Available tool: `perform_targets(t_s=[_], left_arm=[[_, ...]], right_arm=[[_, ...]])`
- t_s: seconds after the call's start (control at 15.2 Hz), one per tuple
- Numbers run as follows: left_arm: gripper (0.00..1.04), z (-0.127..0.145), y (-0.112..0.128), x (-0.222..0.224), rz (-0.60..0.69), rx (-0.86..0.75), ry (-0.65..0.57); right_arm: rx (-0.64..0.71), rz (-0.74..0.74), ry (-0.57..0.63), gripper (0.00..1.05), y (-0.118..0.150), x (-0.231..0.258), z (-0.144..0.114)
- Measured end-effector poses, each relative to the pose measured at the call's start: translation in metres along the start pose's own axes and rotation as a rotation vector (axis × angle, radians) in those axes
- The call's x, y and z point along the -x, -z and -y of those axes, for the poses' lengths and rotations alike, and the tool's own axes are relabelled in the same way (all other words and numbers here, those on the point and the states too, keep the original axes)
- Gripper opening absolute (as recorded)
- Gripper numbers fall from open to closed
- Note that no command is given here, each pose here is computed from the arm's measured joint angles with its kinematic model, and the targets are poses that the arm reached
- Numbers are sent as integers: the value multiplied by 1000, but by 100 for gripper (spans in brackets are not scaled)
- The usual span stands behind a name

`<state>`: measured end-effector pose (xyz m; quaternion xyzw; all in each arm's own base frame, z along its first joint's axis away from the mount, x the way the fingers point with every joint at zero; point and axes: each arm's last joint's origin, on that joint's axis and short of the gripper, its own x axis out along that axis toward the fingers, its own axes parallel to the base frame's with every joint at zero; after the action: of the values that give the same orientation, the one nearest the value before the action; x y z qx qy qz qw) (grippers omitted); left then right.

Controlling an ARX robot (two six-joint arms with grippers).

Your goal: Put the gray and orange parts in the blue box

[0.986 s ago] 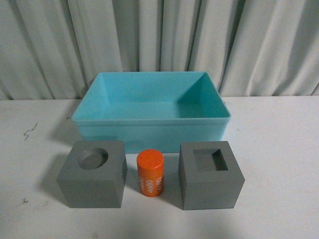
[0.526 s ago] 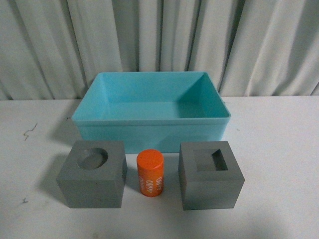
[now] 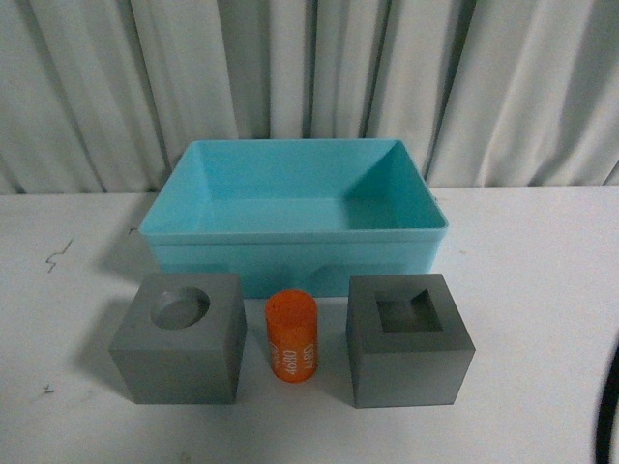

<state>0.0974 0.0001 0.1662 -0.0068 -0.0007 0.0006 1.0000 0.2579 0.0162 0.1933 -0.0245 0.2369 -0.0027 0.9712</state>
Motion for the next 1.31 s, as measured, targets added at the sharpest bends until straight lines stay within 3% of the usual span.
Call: perform_targets(t_s=[0.13,0.39,1.31], left_arm=[[98,0,0,0,0,0,0],[98,0,0,0,0,0,0],[98,0,0,0,0,0,0]], right_arm=[[33,-36,-63,98,11,-21,-36],[46,-99,-128,98,26,-47,-85],[40,-203,-133,98,56,-81,-112]])
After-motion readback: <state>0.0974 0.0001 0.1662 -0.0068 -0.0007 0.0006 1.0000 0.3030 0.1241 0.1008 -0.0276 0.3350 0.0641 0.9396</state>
